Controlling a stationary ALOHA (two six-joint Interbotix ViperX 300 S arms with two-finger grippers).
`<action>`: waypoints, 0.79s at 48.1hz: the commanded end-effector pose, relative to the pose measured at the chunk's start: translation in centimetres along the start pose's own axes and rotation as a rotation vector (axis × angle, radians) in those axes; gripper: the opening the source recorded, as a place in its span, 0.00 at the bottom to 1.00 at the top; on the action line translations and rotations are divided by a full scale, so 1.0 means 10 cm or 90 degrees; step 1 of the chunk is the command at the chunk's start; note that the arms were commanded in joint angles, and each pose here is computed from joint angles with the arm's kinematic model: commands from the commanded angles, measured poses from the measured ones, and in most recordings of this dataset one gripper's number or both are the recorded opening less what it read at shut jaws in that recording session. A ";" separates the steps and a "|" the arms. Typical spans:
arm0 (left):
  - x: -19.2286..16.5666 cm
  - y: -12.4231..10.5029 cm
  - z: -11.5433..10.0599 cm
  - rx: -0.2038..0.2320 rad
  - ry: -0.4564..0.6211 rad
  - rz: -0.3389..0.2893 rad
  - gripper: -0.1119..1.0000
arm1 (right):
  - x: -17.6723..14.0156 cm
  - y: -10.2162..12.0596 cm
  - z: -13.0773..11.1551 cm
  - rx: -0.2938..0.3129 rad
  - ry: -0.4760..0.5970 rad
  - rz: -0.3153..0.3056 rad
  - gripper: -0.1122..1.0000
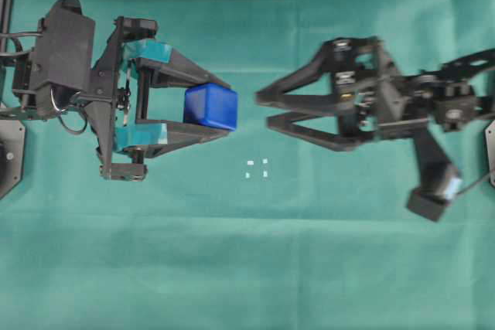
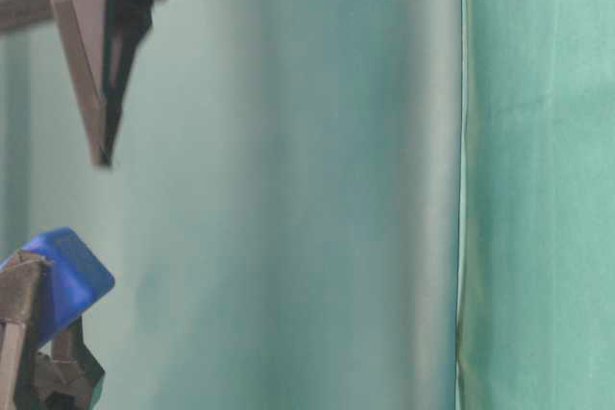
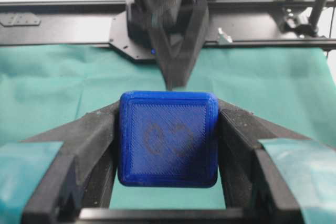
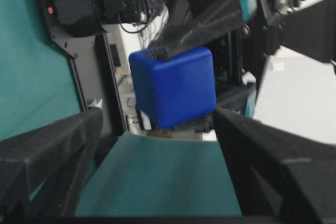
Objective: Handover the blue block to the right arm after grasping it with the left arm, then place it in the designated position.
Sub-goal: 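Reach the right gripper left and close it on the held cube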
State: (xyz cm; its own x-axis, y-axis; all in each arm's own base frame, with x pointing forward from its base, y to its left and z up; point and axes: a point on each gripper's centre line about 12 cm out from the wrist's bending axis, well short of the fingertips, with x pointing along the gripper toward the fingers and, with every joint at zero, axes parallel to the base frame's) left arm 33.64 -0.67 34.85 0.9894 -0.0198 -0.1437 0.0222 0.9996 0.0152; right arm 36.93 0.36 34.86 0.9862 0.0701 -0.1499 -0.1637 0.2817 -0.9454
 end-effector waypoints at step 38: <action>-0.01 -0.01 0.08 0.000 -0.014 -0.002 0.52 | 0.56 -0.31 0.04 -0.014 -0.025 -0.034 0.93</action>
State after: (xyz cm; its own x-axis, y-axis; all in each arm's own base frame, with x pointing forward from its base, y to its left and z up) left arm 33.70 -0.62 34.73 0.9888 -0.0183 -0.1482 0.0208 0.9997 0.0152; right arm 42.95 0.41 35.15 0.9863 0.0957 -0.1343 -0.1553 0.2643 -0.9518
